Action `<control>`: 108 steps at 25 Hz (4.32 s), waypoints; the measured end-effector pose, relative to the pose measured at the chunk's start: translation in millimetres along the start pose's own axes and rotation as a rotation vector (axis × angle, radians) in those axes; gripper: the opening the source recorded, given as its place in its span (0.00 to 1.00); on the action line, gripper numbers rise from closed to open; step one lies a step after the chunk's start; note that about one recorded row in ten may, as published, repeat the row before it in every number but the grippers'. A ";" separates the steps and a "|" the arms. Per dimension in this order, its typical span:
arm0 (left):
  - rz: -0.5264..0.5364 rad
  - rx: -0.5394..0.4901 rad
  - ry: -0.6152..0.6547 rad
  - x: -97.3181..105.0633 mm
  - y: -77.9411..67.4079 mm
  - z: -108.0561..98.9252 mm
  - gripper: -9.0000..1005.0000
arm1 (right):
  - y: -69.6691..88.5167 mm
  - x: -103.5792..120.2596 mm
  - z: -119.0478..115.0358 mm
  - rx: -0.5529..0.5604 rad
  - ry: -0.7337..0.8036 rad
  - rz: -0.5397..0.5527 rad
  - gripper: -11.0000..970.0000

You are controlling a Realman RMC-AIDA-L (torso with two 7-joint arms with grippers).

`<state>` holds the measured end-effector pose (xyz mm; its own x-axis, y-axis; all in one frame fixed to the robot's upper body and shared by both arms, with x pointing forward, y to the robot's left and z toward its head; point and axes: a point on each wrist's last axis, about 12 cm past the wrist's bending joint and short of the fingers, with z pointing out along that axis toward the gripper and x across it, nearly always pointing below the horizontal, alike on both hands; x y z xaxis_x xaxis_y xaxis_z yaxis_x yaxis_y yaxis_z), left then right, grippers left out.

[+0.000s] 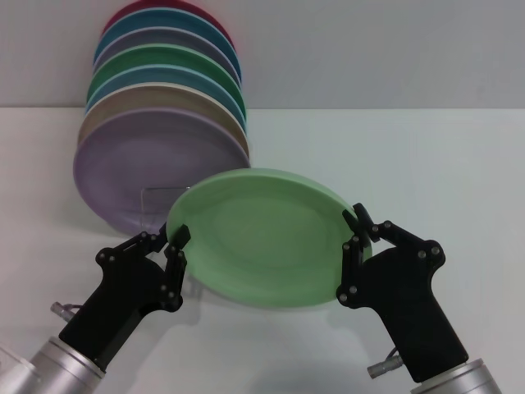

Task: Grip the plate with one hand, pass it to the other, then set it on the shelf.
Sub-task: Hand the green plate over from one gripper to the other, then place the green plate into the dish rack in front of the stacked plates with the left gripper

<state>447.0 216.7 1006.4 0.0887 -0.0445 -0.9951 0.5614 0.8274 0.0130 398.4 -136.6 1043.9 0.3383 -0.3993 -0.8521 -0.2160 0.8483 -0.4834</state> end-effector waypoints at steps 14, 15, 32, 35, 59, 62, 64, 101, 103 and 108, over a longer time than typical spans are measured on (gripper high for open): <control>0.000 -0.002 0.010 1.0 0.4 0.8 0.11 | 0.0 -0.1 0.4 -0.001 -0.002 -0.003 0.03; 0.000 -0.003 0.010 1.0 0.7 0.8 0.10 | 0.0 -0.1 0.4 0.000 -0.001 -0.003 0.03; 0.017 -0.003 0.010 1.0 1.1 -0.2 0.06 | -1.8 0.2 1.0 -0.003 -0.016 0.001 0.05; 0.040 -0.005 0.008 0.9 -0.2 -0.6 0.06 | -1.3 0.3 1.1 -0.015 -0.024 0.001 0.06; -0.040 -0.183 -0.280 -31.8 30.8 -23.7 0.06 | -4.5 -3.7 -16.2 -0.016 -0.129 0.001 0.35; -0.020 -0.218 -0.300 -35.0 42.2 -25.1 0.06 | -6.2 0.9 -13.8 -0.017 -0.116 0.007 0.35; 0.008 -0.232 -0.302 -36.6 50.6 -25.3 0.06 | -7.8 3.4 -12.0 -0.014 -0.106 0.011 0.35; 0.310 -0.173 -0.034 -16.2 70.7 -4.4 0.13 | -34.4 37.0 11.1 0.063 0.016 -0.038 0.35; 0.310 -0.171 -0.028 -15.4 70.2 -4.7 0.13 | -34.5 37.0 11.4 0.063 0.015 -0.038 0.35; 0.303 -0.170 -0.022 -14.2 69.5 -6.7 0.14 | -35.6 37.3 12.9 0.067 0.013 -0.041 0.35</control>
<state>479.3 278.6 1020.7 0.2488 0.2070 -0.9462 0.3617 0.8863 0.2890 430.5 -177.3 1031.8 0.3331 -0.4383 -0.8349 -0.1408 0.8524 -0.5036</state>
